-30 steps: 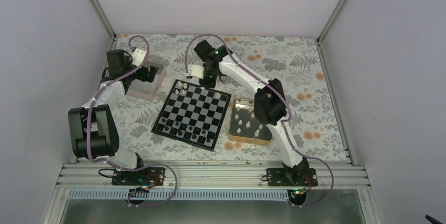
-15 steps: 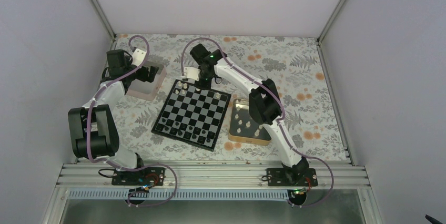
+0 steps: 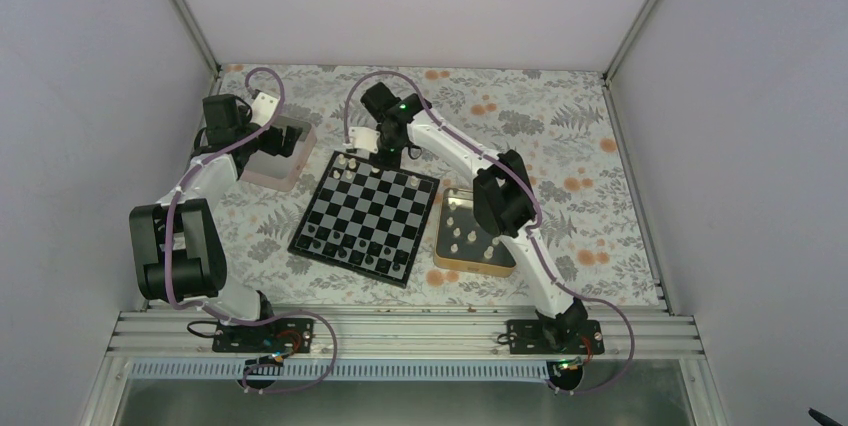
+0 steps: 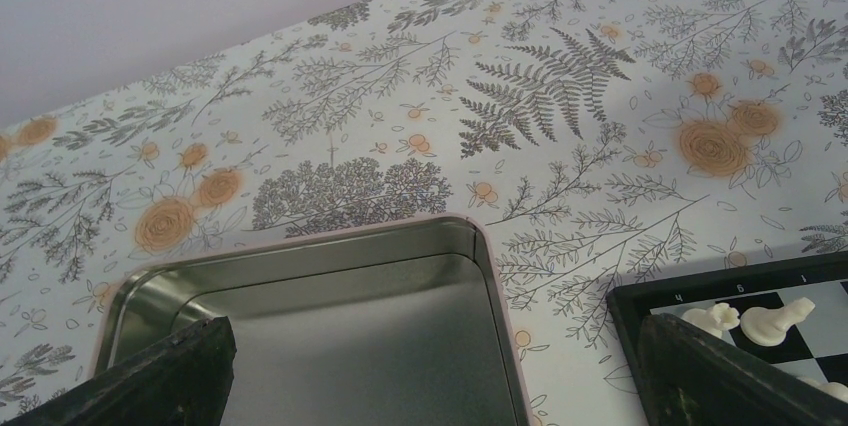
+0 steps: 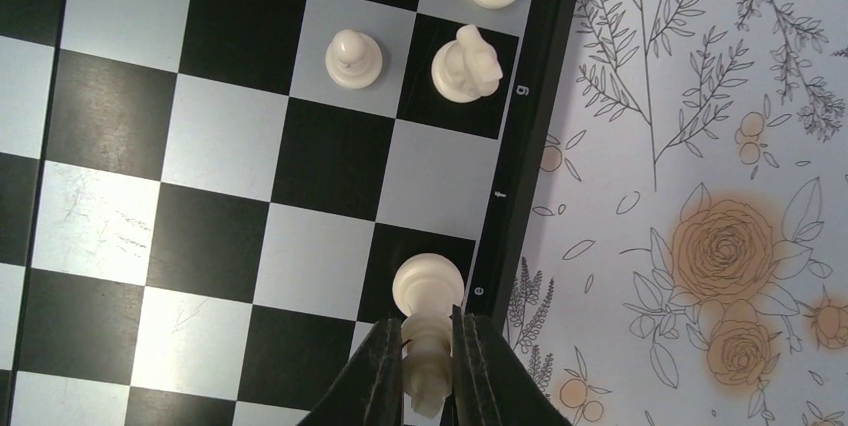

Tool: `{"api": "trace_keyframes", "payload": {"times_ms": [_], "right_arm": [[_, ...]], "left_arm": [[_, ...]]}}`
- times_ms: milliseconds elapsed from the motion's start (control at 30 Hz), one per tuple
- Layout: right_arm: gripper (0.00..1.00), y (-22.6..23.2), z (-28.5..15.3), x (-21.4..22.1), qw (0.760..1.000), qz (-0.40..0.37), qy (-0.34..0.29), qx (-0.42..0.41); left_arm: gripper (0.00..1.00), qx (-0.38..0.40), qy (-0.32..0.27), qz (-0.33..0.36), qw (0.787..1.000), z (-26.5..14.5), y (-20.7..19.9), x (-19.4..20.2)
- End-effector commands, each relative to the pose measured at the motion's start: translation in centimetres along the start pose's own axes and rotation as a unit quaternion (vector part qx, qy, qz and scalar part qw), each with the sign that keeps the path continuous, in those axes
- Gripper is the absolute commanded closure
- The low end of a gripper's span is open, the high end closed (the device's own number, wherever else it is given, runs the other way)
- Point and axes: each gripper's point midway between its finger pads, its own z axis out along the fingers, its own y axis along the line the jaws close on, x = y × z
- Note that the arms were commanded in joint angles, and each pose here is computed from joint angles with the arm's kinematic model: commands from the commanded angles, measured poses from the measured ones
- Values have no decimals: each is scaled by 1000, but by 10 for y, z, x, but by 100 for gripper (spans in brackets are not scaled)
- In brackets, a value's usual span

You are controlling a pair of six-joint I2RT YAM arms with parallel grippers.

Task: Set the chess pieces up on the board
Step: Place the chess piece on the chessboard.

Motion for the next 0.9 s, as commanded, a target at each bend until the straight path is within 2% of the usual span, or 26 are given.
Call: {"api": "trace_keyframes", "payload": {"times_ms": [0, 300, 600, 867], "right_arm": [[92, 9, 9, -2, 1000, -8, 2, -19], [91, 12, 16, 0, 1000, -10, 7, -24], [77, 9, 9, -4, 1000, -9, 1, -14], [72, 4, 1, -9, 1000, -8, -9, -3]], "left_arm": [[0, 12, -6, 3, 1000, 1, -2, 0], [0, 13, -6, 4, 1000, 1, -2, 0], [0, 14, -6, 4, 1000, 2, -3, 1], [0, 10, -8, 5, 1000, 0, -2, -1]]}}
